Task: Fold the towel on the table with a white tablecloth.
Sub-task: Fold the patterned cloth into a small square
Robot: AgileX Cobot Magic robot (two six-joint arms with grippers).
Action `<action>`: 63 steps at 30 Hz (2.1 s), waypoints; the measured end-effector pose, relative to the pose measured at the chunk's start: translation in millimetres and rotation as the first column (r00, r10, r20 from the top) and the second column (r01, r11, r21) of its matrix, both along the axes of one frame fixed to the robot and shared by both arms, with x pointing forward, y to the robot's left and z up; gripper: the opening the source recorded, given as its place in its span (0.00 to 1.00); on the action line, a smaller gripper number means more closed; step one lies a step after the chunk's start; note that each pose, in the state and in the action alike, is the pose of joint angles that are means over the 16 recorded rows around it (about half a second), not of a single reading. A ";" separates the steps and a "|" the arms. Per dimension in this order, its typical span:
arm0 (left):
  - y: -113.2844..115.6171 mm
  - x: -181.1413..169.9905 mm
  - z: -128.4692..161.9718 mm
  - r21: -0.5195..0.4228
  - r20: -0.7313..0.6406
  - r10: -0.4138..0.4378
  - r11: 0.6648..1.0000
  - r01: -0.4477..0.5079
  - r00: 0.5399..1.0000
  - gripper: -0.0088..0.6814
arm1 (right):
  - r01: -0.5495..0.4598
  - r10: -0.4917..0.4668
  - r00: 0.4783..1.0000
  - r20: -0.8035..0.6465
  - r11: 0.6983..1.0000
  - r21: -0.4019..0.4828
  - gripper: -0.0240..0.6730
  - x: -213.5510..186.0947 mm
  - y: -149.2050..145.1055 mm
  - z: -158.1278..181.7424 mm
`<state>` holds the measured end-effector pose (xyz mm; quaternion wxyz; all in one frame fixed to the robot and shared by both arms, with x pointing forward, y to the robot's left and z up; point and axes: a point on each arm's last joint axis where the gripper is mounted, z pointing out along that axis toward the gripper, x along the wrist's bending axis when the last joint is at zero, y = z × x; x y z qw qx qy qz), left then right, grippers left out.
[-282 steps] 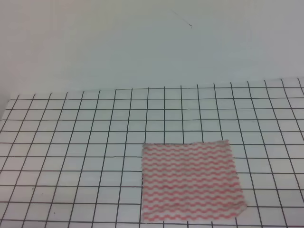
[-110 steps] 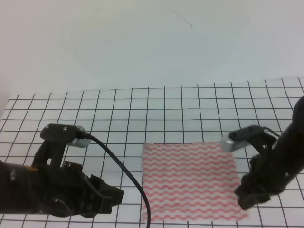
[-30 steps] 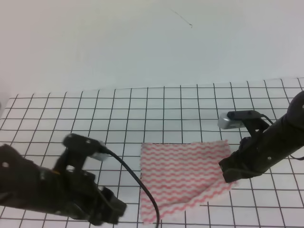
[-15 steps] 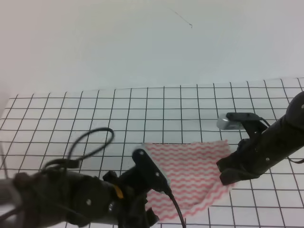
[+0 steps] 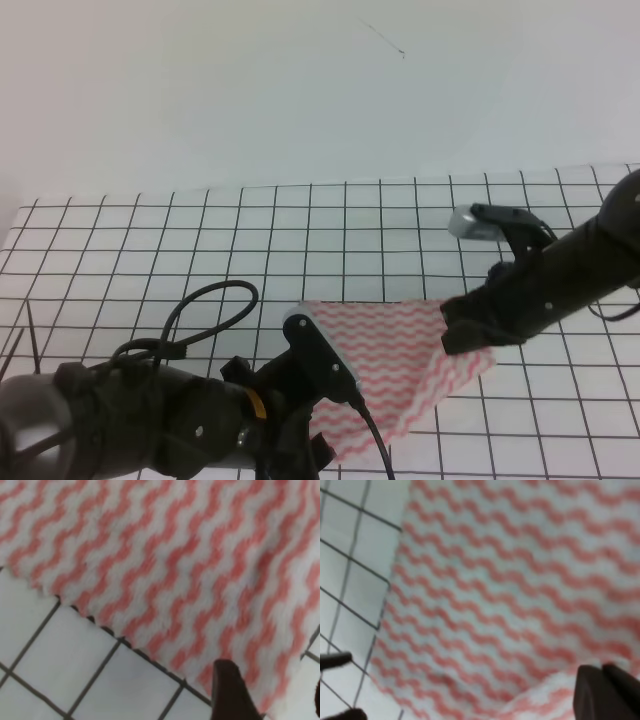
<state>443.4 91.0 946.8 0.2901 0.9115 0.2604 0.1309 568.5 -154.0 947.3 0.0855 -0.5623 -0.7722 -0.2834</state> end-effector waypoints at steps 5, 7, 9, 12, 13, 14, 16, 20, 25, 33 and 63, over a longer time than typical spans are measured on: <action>-0.6 1.0 -0.4 -0.003 0.010 0.000 1.000 0.000 1.000 0.50 | 0.000 0.000 1.000 0.018 1.000 0.010 0.03 6.6 2.4 5.4; -1.4 1.2 -1.1 -0.003 0.014 -0.001 1.000 0.001 1.000 0.50 | -0.002 0.001 1.000 0.020 1.000 0.012 0.03 8.5 3.1 5.9; -3.3 1.1 -2.1 -0.003 0.015 -0.006 1.000 0.006 1.000 0.50 | -0.002 0.002 1.000 0.021 1.000 0.013 0.03 9.9 3.6 5.6; -8.5 -0.1 -4.0 -0.001 0.017 -0.021 1.000 0.021 1.000 0.51 | -0.002 0.002 1.000 0.017 1.000 0.012 0.03 11.0 4.0 4.0; -10.9 -0.6 -4.7 -0.001 0.018 -0.028 1.000 0.028 0.999 0.51 | -0.002 0.002 1.000 0.015 1.000 0.012 0.03 11.3 4.0 3.2; -13.4 -1.2 -5.4 -0.002 0.018 -0.033 0.999 0.033 0.999 0.51 | -0.002 0.002 1.000 0.013 1.000 0.011 0.03 11.4 4.1 2.4; -18.9 -2.0 -7.1 -0.006 0.016 -0.039 0.999 0.039 0.999 0.51 | -0.002 0.002 1.000 0.008 1.000 0.010 0.03 11.5 4.2 1.0; -30.9 -3.3 -11.1 -0.014 0.005 -0.045 0.999 0.045 0.999 0.52 | -0.005 0.005 1.000 0.001 1.000 0.010 0.03 11.3 4.3 -0.7; -44.6 -3.9 -13.0 -0.024 0.000 -0.056 0.998 0.056 0.998 0.53 | -0.007 0.007 1.000 -0.002 1.000 0.010 0.03 11.1 4.2 -0.9; -49.9 -2.2 -4.8 -0.014 0.000 -0.067 0.998 0.067 0.998 0.51 | -0.014 0.014 1.000 -0.015 1.000 0.012 0.03 10.1 3.4 -1.0; -52.3 -7.5 -6.3 0.120 0.066 -0.095 0.989 0.086 0.993 0.48 | 0.052 -0.046 0.997 -0.067 0.994 0.098 0.03 16.3 -8.9 5.5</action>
